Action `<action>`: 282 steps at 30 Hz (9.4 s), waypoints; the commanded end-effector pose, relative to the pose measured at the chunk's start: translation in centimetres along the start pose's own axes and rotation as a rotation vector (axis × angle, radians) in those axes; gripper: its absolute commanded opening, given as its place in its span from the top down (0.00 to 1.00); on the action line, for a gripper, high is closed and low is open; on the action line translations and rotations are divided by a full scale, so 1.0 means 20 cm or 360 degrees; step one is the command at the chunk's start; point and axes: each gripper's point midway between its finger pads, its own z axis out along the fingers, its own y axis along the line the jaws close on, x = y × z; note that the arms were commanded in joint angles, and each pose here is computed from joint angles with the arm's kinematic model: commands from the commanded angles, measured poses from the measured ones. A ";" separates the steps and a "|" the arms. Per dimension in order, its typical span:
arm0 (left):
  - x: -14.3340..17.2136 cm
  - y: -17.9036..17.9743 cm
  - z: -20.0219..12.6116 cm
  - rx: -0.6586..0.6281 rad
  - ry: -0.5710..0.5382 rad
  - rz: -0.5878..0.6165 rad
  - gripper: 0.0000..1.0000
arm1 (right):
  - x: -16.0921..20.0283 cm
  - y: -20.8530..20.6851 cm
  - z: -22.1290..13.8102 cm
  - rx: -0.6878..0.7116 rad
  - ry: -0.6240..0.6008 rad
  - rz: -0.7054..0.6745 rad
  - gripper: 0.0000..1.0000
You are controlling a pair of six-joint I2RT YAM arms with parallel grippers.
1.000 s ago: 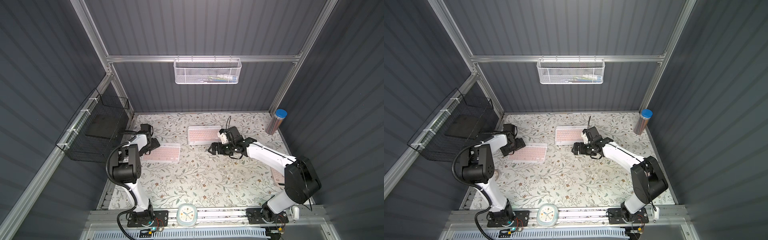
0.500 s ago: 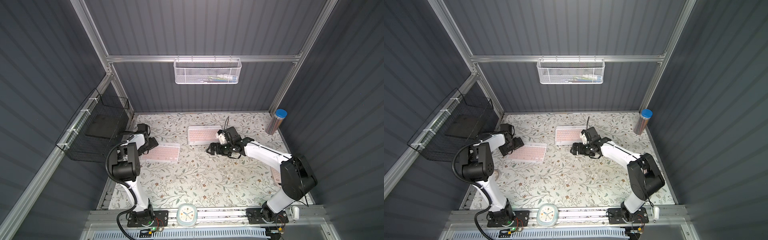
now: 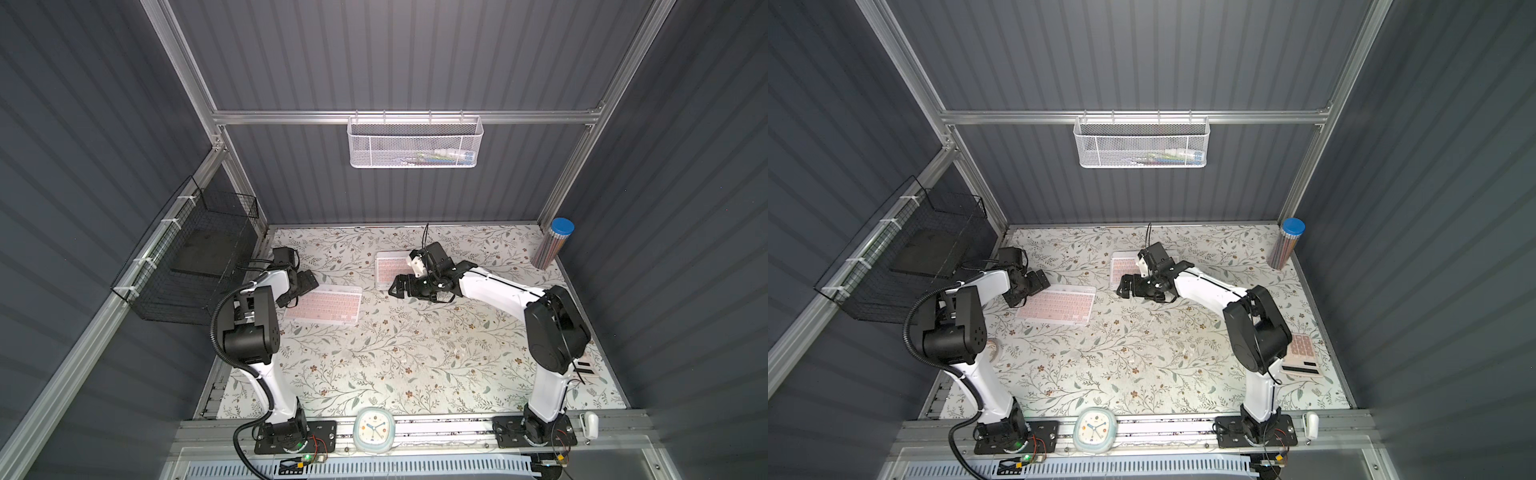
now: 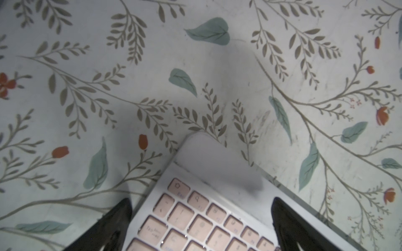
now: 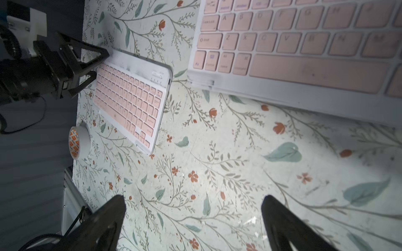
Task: Stack the numeric keypads
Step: Move the numeric keypad to the center of the board, then pick up the numeric keypad from the center of the board, then place the numeric keypad at the numeric keypad.
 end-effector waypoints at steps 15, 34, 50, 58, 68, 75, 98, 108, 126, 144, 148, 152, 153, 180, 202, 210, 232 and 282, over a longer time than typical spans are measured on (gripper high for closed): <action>0.55 -0.16 -0.01 0.0162 0.0389 0.0180 0.01 | 0.06 -0.05 0.09 0.0026 0.0127 0.0074 0.01; 0.87 -0.46 -0.22 0.0361 0.0496 0.0205 0.01 | 0.11 -0.22 -0.01 0.0346 0.0120 0.0152 0.01; 0.83 -0.57 -0.28 0.0288 0.0407 0.0380 0.01 | 0.16 -0.36 -0.12 0.0668 0.0158 0.0202 0.01; 0.84 -0.60 -0.34 0.0184 0.0353 0.0357 0.01 | 0.15 -0.36 -0.12 0.0663 0.0162 0.0107 0.01; 0.88 -0.63 -0.37 -0.0040 0.0301 0.0446 0.00 | 0.13 -0.33 -0.08 0.0639 0.0184 0.0052 0.03; 0.87 -0.63 -0.36 -0.0087 0.0272 0.0473 0.00 | 0.14 -0.32 -0.01 0.0648 0.0229 0.0003 0.01; 0.93 -0.69 -0.27 0.0002 0.0342 0.0511 0.00 | 0.18 -0.33 0.13 0.0633 0.0326 0.0018 0.01; 0.95 -0.72 -0.24 0.0027 0.0369 0.0531 0.00 | 0.19 -0.32 0.16 0.0607 0.0352 0.0033 0.01; 0.99 -0.71 -0.18 0.0028 0.0417 0.0576 0.00 | 0.22 -0.34 0.23 0.0597 0.0401 0.0052 0.01; 1.02 -0.75 -0.20 0.0141 0.0430 0.0679 0.00 | 0.30 -0.28 0.23 0.0374 0.0456 0.0112 0.02; 1.04 -0.78 -0.22 0.0234 0.0451 0.0734 0.00 | 0.30 -0.19 0.21 0.0040 0.0447 0.0189 0.04; 1.07 -0.80 -0.24 0.0315 0.0473 0.0784 0.00 | 0.25 -0.09 0.14 -0.0326 0.0379 0.0257 0.07; 1.07 -0.80 -0.25 0.0338 0.0477 0.0785 0.00 | 0.24 -0.07 0.12 -0.0392 0.0368 0.0263 0.07; 1.09 -0.71 -0.30 0.0526 0.0555 0.0764 0.01 | 0.20 0.00 -0.05 -0.0750 0.0299 0.0428 0.16; 1.07 -0.70 -0.29 0.0539 0.0530 0.0693 0.01 | 0.30 -0.18 -0.19 -0.0425 0.0259 0.0468 0.32; 1.07 -0.72 -0.30 0.0579 0.0524 0.0663 0.01 | 0.26 -0.17 -0.18 -0.0474 0.0210 0.0528 0.53; 0.70 -0.77 -0.61 0.0720 0.0181 0.0493 0.00 | 0.18 -0.05 -0.27 -0.0711 0.0189 0.0559 1.00; 0.39 -1.55 -0.42 0.1058 0.0083 0.0505 0.00 | -0.51 -0.44 -0.40 -0.0878 0.0071 0.0451 1.00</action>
